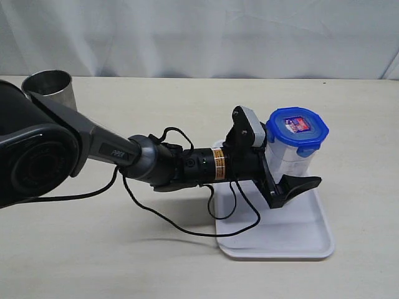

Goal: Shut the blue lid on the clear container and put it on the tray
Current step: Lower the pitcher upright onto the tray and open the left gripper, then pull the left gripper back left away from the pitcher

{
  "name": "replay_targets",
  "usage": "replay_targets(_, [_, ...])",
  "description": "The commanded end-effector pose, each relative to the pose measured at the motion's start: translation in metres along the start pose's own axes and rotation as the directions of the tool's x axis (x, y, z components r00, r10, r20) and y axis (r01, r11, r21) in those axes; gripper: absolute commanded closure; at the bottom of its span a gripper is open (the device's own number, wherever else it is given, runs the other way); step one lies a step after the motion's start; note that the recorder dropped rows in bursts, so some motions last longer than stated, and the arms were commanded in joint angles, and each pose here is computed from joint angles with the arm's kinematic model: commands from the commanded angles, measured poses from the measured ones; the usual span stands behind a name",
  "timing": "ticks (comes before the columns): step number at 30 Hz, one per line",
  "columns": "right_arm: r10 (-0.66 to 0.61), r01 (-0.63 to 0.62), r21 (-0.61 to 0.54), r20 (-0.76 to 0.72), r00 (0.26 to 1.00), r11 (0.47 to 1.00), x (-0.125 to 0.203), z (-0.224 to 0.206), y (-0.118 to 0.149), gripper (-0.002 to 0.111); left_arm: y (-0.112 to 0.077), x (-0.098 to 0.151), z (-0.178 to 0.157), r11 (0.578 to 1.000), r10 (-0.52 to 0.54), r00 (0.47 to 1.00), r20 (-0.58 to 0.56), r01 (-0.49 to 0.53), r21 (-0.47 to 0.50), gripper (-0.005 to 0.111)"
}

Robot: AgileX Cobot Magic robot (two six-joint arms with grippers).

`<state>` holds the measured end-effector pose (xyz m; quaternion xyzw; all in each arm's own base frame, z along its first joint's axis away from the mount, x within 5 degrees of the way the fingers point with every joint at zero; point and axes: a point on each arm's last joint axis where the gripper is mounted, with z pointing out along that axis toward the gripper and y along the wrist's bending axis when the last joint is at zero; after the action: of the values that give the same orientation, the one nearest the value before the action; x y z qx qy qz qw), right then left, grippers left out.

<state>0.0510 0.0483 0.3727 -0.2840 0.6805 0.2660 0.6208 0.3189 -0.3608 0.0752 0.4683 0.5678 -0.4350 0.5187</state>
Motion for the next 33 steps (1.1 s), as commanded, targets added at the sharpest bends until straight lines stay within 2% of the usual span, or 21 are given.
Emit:
replay_targets(1, [-0.005,0.005,0.011,-0.023,1.000,1.000,0.003,0.000,-0.001,0.104,0.009,-0.003,-0.007,1.000,0.014,1.000,-0.008,-0.014,0.010,0.011])
replay_targets(5, [-0.002,0.002,0.011,-0.023,1.000,1.000,0.003,0.000,-0.001,0.104,0.019,0.001,-0.017,0.999,-0.016,0.999,-0.045,0.018,0.038,0.011])
replay_targets(10, [-0.002,0.002,0.011,-0.023,1.000,1.000,0.003,0.000,-0.001,0.104,0.028,0.007,-0.031,0.996,0.016,0.995,-0.103,-0.007,0.092,0.011])
replay_targets(14, [-0.002,0.002,0.011,-0.023,1.000,1.000,0.003,0.000,-0.001,0.104,0.035,0.012,-0.041,0.993,-0.006,0.989,-0.147,0.024,0.118,0.011])
replay_targets(19, [-0.002,0.002,0.011,-0.023,1.000,1.000,0.003,0.000,-0.001,0.104,0.048,0.016,-0.056,0.990,-0.076,0.979,-0.190,0.098,0.106,0.011])
replay_targets(24, [-0.002,0.003,0.017,-0.042,0.999,1.000,0.005,0.000,-0.002,0.104,0.062,0.012,-0.068,0.992,-0.096,0.967,-0.235,0.112,0.056,0.013])
replay_targets(26, [-0.002,0.003,0.021,-0.054,0.999,1.000,0.006,0.000,-0.002,0.104,0.069,0.007,-0.073,0.996,-0.079,0.958,-0.276,0.087,0.014,0.021])
replay_targets(29, [-0.002,0.003,0.023,-0.063,0.998,1.000,0.007,0.000,-0.002,0.104,0.074,-0.004,-0.078,1.000,-0.014,0.940,-0.341,0.012,-0.008,0.043])
replay_targets(33, [-0.004,0.005,0.024,-0.062,0.998,1.000,0.007,0.000,-0.002,0.104,0.073,-0.030,-0.082,0.999,0.050,0.927,-0.372,-0.049,0.012,0.082])
